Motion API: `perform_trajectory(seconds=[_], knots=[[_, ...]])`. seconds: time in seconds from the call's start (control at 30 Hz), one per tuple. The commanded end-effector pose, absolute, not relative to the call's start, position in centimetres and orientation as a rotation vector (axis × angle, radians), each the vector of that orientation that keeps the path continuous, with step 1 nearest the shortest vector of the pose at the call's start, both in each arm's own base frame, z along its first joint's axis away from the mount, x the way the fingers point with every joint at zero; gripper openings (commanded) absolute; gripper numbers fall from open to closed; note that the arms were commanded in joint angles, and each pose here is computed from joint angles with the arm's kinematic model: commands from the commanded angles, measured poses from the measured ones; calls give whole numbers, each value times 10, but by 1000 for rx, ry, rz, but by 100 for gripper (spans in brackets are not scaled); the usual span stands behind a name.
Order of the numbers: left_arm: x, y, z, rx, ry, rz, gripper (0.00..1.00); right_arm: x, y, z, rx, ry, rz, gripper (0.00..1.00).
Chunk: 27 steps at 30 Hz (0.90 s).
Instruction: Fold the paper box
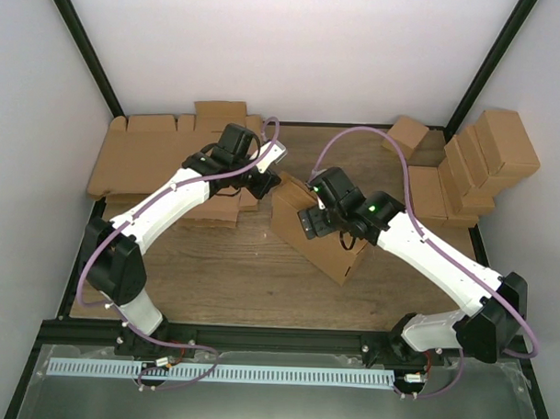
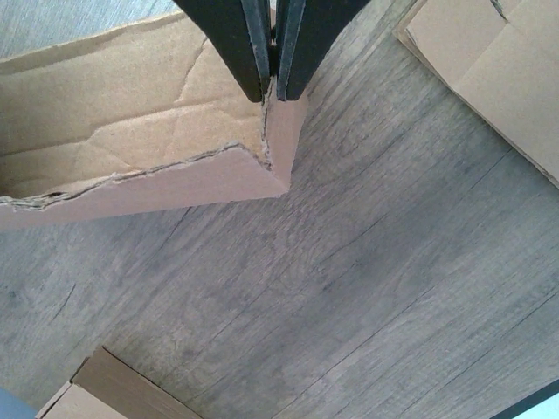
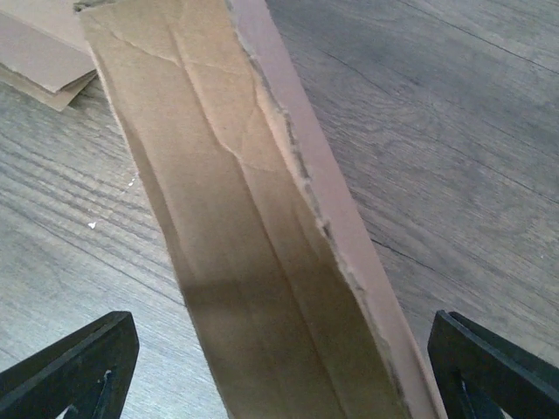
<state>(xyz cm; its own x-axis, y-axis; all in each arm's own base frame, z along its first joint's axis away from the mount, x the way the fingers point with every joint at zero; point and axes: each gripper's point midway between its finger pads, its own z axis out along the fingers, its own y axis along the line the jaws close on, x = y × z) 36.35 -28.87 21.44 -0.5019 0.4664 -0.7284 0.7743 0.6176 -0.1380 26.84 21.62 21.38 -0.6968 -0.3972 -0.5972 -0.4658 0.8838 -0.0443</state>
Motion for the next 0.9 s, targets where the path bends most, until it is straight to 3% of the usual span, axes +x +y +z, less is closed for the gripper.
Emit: perform_trajectory(seconds=[0.0,0.1,0.43,0.57,0.67,0.87], knots=[[359,-285,211,961,2214,-598,4,274,211,217,-563,2415,100,95],[359,-285,209,960,2218,-600,4,274,212,228,-541,2386,134,100],[354,-286,206,973,2202,-603,4,273,202,304,-488,2198,192,100],[353,-287,208,976,2195,-602,4,263,207,329,-534,2140,275,94],[352,-287,210,975,2192,-601,4,246,222,347,-635,2082,431,76],[351,-287,215,974,2181,-601,5,232,236,322,-724,2133,520,13]])
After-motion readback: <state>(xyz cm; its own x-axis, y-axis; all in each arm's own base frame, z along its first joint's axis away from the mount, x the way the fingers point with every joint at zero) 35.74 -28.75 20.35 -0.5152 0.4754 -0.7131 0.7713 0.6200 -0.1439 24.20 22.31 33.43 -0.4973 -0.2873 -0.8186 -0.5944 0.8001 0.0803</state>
